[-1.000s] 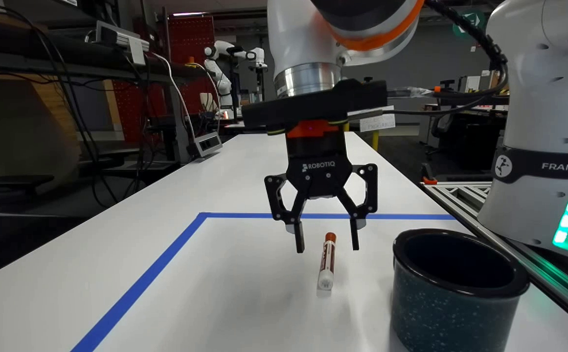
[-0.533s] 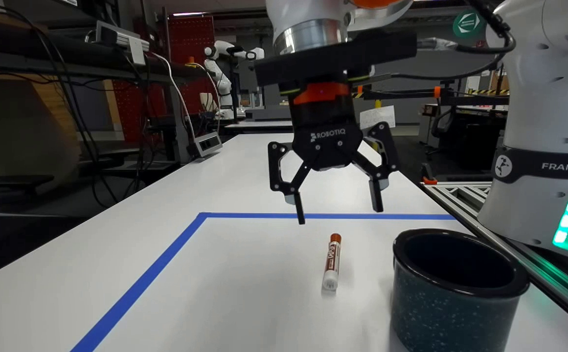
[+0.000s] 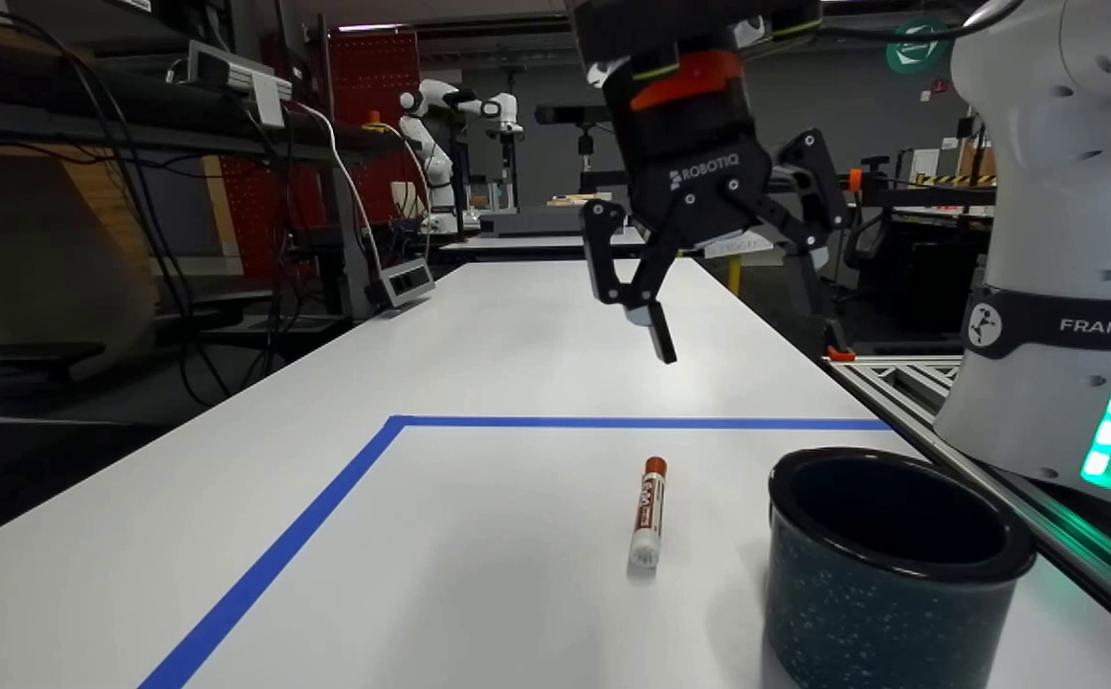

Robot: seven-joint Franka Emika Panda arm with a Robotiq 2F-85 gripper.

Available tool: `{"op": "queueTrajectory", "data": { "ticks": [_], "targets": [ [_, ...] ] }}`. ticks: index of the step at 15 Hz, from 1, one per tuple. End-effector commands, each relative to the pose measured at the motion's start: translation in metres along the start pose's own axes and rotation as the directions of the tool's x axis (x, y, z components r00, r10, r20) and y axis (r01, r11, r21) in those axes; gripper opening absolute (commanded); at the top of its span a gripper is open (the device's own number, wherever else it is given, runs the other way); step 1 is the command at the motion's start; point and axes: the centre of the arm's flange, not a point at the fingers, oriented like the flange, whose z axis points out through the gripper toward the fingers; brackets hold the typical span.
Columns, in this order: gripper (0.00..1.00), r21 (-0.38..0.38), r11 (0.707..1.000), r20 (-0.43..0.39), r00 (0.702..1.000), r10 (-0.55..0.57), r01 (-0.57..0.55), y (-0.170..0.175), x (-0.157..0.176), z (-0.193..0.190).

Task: Take the marker out of the mug.

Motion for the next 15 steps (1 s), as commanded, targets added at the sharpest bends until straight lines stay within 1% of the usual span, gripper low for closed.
{"op": "queueTrajectory", "data": {
  "ticks": [1,2,3,4,5,7,15],
  "targets": [
    [1.00,-0.008,0.999,-0.131,0.990,-0.043,0.043,0.059,0.004,-0.003],
    [1.00,-0.011,0.999,-0.170,0.985,-0.038,0.037,0.062,0.005,-0.006],
    [1.00,0.004,1.000,-0.224,0.974,-0.017,0.018,0.063,0.008,-0.008],
    [1.00,-0.019,0.999,-0.142,0.989,-0.041,0.038,0.015,0.000,-0.017],
    [1.00,-0.011,0.999,-0.172,0.985,-0.034,0.032,0.016,0.001,-0.021],
    [1.00,0.000,1.000,-0.193,0.981,-0.028,0.028,0.018,0.001,-0.025],
    [1.00,0.000,1.000,-0.197,0.980,-0.027,0.028,0.018,0.002,-0.025]
  ]
}}
